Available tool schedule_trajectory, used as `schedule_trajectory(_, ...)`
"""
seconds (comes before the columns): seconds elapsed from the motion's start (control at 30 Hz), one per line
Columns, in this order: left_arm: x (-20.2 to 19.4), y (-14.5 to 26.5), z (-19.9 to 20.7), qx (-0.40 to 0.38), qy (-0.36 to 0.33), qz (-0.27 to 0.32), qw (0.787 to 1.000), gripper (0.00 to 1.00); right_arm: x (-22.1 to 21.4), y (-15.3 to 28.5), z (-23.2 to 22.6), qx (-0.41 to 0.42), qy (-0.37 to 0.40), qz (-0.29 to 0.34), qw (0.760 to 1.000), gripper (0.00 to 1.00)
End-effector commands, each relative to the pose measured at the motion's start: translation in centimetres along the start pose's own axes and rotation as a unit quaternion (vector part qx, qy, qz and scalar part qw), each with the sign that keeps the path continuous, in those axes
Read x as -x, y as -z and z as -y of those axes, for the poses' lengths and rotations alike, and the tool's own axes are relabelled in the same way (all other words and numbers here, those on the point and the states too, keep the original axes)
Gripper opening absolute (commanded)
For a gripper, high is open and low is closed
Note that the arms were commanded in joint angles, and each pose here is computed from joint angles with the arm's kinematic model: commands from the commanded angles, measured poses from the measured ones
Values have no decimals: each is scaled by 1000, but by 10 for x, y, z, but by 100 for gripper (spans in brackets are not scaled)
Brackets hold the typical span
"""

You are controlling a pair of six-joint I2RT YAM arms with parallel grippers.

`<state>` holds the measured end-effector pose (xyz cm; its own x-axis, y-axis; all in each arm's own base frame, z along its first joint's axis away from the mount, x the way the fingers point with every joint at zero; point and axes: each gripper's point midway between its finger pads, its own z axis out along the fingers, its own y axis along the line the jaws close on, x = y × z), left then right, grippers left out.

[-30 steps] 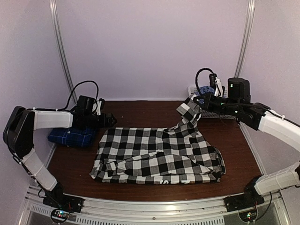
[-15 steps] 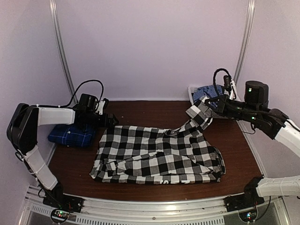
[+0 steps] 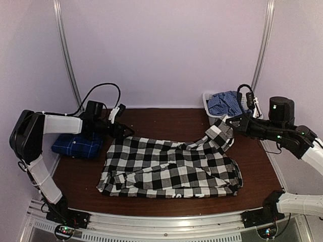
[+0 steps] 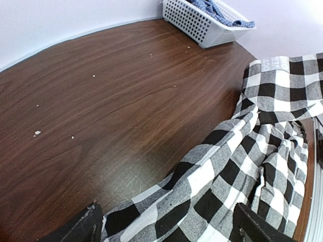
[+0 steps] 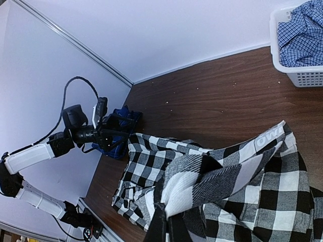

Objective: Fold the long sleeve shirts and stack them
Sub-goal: Pick up the 1/3-folded shirt from the center of the board.

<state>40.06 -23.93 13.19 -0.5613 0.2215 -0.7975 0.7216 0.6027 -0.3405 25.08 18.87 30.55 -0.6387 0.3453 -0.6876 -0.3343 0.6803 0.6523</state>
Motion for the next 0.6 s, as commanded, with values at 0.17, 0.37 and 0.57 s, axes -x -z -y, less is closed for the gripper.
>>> schedule_trajectory(0.17, 1, -18, -3, -44, -85, -18, 995, 90, -1, 20, -12, 6, -11, -17, 1000, 0)
schedule_trajectory(0.37, -15, -31, -10, -62, -99, -59, 991, 86, -3, 20, -12, 6, -16, -21, 1000, 0)
schedule_trajectory(0.57, -26, -35, -12, -71, -108, -87, 988, 78, -5, 14, -11, 6, -15, -27, 999, 0)
